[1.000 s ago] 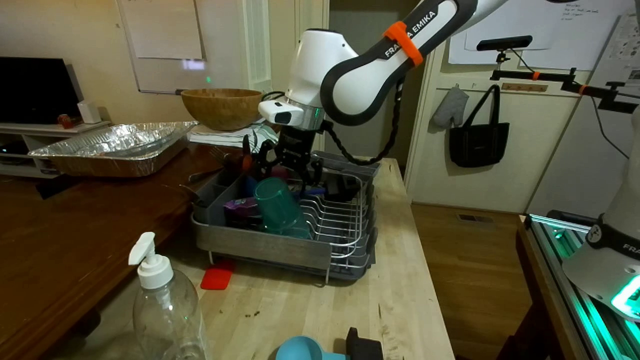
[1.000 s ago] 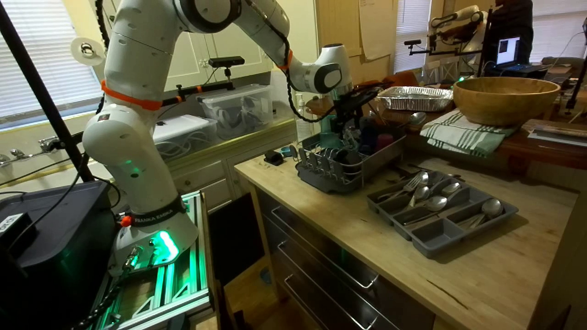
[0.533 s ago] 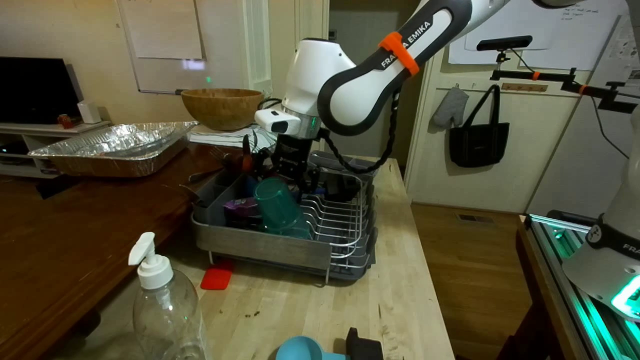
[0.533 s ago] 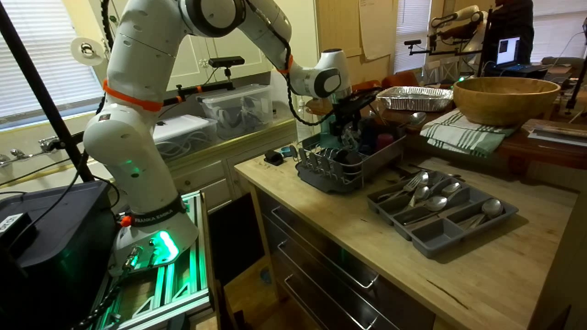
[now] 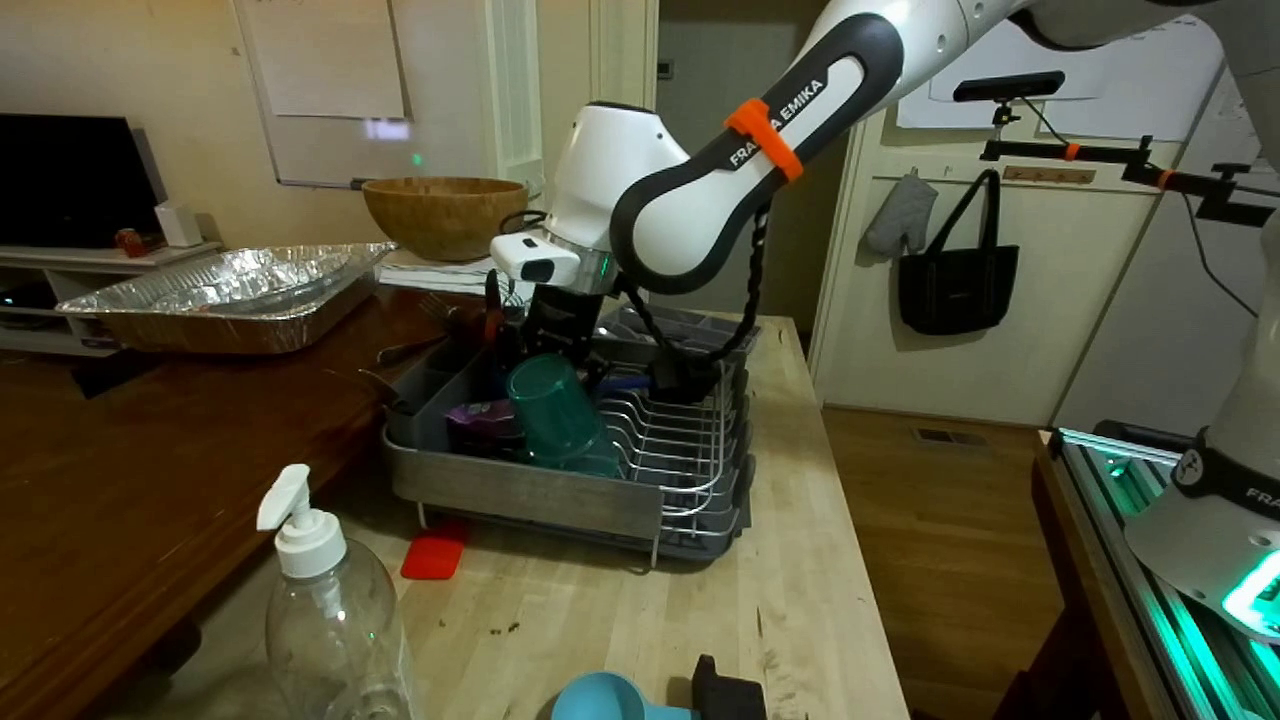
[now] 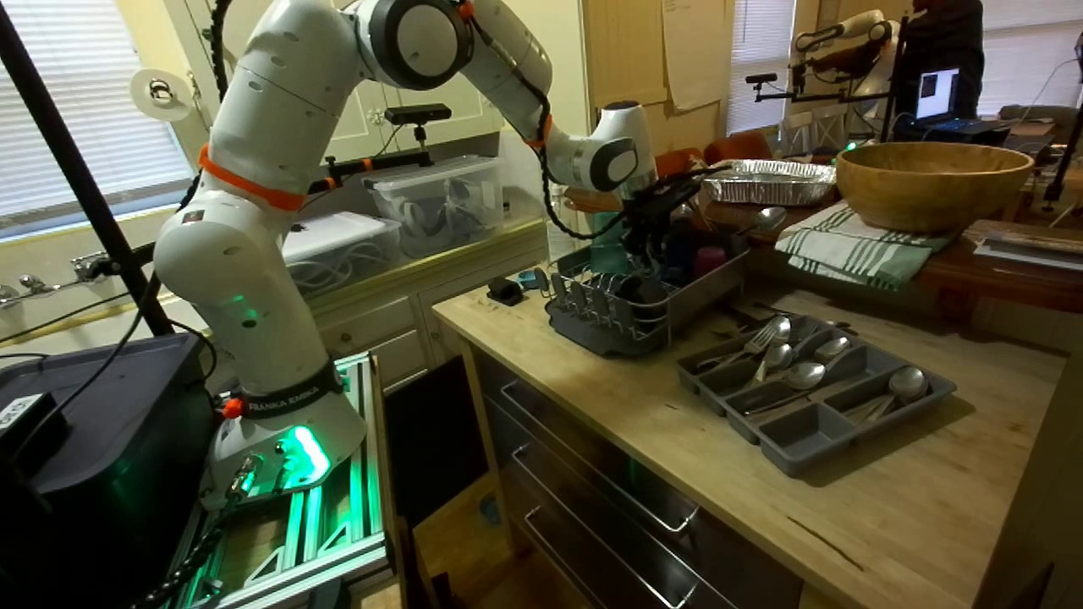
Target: Put the green cup upside down then remove the sachet from the dish rack and put it on the right side of the counter.
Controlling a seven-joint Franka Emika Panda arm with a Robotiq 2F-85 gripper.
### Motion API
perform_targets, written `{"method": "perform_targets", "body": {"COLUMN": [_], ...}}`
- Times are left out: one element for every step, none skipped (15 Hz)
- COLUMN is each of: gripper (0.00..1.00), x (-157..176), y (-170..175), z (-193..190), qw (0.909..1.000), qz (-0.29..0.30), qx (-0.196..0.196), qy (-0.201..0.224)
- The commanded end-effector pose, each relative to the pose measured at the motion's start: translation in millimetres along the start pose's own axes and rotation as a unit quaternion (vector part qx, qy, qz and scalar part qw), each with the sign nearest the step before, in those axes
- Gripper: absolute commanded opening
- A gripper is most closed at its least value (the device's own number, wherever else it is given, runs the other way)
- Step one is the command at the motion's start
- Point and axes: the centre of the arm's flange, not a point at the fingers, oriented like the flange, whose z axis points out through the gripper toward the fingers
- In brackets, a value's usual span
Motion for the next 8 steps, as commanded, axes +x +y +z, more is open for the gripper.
{"method": "perform_targets", "body": {"gripper": [0.16, 0.08, 0.03, 0.02, 0.00, 0.00, 0.00, 0.02], "x": [2, 3, 5, 8, 11, 14, 17, 19], "y": [11, 10, 7, 4, -1, -6, -11, -15], "z": [7, 5, -2, -10, -22, -35, -48, -60], "qw": [0.9999, 0.9999, 0.9999, 0.9999, 0.9998, 0.9997, 0.9995, 0.9993], "qz": [-0.010, -0.010, -0.007, -0.001, 0.004, 0.005, 0.011, 0.018], "qx": [-0.010, -0.009, -0.006, -0.002, 0.000, -0.001, -0.005, -0.012], "qy": [-0.008, -0.009, -0.010, -0.011, -0.020, -0.022, -0.028, -0.031]}}
